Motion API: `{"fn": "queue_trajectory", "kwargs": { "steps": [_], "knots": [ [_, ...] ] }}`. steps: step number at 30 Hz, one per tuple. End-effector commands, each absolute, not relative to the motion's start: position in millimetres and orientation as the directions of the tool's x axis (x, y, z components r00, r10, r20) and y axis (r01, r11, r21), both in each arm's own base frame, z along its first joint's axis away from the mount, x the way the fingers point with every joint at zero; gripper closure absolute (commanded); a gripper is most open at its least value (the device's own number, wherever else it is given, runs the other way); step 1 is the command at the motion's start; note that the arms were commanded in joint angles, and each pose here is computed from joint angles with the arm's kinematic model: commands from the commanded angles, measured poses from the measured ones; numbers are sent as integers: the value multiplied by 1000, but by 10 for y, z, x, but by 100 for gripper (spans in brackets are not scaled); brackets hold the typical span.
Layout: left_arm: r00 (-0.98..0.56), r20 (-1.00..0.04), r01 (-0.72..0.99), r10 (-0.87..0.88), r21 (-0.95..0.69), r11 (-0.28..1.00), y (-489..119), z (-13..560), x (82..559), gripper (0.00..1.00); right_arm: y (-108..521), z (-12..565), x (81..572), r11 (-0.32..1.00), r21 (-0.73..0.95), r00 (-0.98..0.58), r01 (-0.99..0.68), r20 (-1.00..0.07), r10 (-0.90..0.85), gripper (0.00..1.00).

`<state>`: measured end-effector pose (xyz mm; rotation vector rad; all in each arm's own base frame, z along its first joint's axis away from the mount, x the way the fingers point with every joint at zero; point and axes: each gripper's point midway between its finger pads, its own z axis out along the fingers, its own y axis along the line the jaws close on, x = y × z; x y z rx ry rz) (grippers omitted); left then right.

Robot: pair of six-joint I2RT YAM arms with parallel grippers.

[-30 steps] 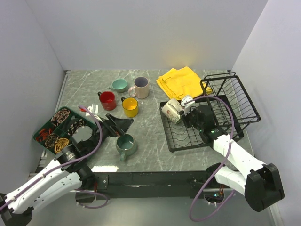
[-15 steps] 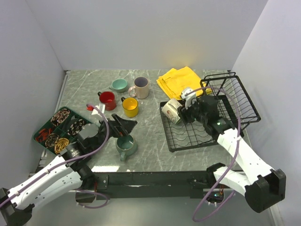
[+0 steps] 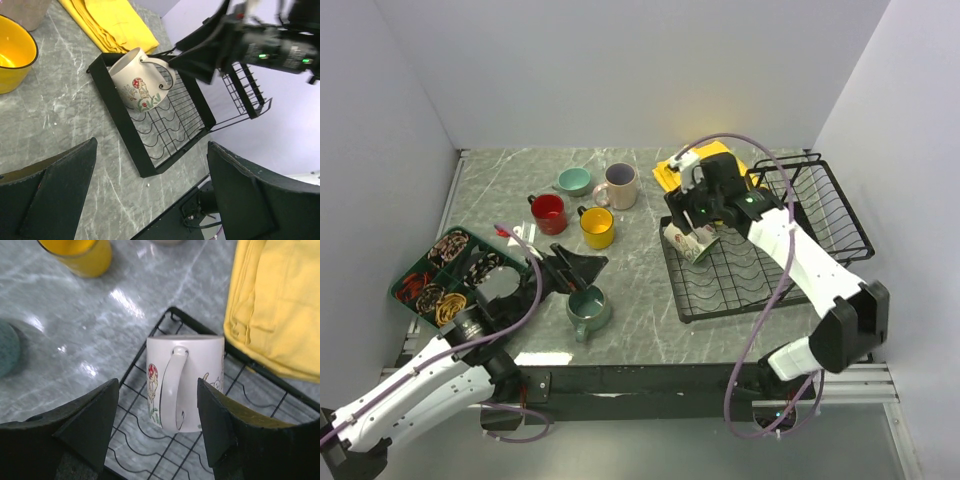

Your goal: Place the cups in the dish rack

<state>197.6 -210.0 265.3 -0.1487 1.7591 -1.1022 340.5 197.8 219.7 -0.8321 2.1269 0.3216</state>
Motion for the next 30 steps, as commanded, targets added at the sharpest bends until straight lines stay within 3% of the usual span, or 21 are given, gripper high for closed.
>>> {"fn": "queue_trajectory", "kwargs": {
  "steps": [1, 4, 11, 18, 20, 21, 24, 30],
  "knots": [
    [-466, -684, 385, -561, -728, 568, -2067, 2683, 1953, 4, 1908, 2170, 3403, 785, -123, -509, -607, -699, -502, 31],
    [-471, -680, 381, -563, -732, 565, -2075, 2650, 1954, 4, 1879, 2070, 3467, 797, -189, -521, -574, -666, -533, 35],
    [-483, -674, 380, -559, -737, 560, -2105, 2625, 1953, 4, 1896, 1837, 3569, 801, -209, -585, -561, -584, -563, 58],
    [-479, -673, 378, -564, -738, 559, -2075, 2624, 1935, 4, 1845, 1756, 3648, 801, -246, -607, -546, -542, -581, 61],
    [-482, -671, 377, -564, -740, 557, -2080, 2614, 1936, 4, 1853, 1764, 3663, 799, -251, -600, -547, -548, -583, 72],
    [-486, -669, 382, -563, -741, 552, -2097, 2610, 1932, 4, 1849, 1777, 3670, 800, -255, -598, -543, -552, -581, 85],
    [-509, -652, 383, -562, -756, 531, -2152, 2570, 1919, 4, 1853, 1839, 3659, 801, -253, -584, -543, -572, -576, 100],
    [-559, -591, 398, -582, -807, 437, -2340, 2604, 1905, 4, 1918, 2183, 3635, 812, -225, -500, -539, -691, -523, 100]
  ]
}}
